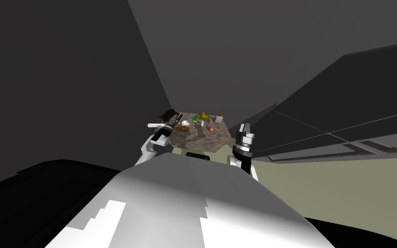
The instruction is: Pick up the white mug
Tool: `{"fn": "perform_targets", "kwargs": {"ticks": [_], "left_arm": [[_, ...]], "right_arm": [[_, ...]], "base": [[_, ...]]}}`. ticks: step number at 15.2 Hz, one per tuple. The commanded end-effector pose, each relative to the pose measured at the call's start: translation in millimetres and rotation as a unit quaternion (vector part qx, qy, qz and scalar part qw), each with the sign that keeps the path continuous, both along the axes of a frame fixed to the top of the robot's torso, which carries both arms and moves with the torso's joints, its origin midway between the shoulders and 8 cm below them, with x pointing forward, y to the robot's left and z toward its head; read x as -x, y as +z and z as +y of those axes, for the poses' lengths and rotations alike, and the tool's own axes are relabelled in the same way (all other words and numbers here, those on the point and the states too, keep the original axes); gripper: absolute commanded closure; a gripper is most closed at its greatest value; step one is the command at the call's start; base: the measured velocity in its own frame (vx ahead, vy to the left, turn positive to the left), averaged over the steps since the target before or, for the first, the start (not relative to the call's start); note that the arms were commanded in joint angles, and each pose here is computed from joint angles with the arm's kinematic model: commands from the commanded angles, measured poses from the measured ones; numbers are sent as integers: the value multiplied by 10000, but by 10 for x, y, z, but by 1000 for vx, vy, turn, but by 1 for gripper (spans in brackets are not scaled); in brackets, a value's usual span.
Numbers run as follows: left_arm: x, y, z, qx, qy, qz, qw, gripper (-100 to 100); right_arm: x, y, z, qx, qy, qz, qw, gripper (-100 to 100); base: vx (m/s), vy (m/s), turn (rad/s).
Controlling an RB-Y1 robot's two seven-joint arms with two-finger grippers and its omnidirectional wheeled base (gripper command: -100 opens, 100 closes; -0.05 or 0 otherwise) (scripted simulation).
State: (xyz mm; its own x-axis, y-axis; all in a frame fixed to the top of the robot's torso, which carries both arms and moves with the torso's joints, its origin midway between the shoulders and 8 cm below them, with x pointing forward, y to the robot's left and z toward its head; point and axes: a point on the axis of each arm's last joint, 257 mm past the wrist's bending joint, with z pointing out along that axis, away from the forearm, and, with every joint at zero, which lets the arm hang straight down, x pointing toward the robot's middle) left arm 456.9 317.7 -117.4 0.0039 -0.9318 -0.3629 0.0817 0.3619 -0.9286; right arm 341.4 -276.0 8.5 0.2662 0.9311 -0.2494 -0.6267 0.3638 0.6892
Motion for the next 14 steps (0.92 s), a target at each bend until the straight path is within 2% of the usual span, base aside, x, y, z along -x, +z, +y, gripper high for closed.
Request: {"fn": "perform_targets", "kwargs": {"ticks": [1, 4, 7, 10, 11, 12, 14], "left_arm": [[-55, -84, 60, 9, -30, 246, 9997, -100], [-57, -181, 81, 6, 10, 434, 9991, -100], [-94, -318, 144, 8, 11, 768, 9970, -100], [-121, -454, 209, 10, 17, 1106, 9939, -100], [-121, -456, 210, 10, 18, 1111, 9938, -100], [-152, -510, 260, 17, -5, 1296, 9916, -100], [-136, -594, 279, 11, 31, 1461, 9893, -100]], "right_arm": [[0, 0, 0, 0, 0, 0, 10000, 0], [0, 0, 0, 0, 0, 0, 10000, 0], [0, 0, 0, 0, 1, -1, 10000, 0], [0, 0, 0, 0, 0, -1, 10000, 0], [0, 0, 0, 0, 0, 0, 10000, 0], [0, 0, 0, 0, 0, 0, 10000, 0], [0, 0, 0, 0, 1, -1, 10000, 0]], "base": [[-22, 66, -209], [-16, 52, -104], [-14, 51, -184], [-23, 62, -185], [-9, 38, 9], [-12, 44, -215], [-22, 55, -192]]}}
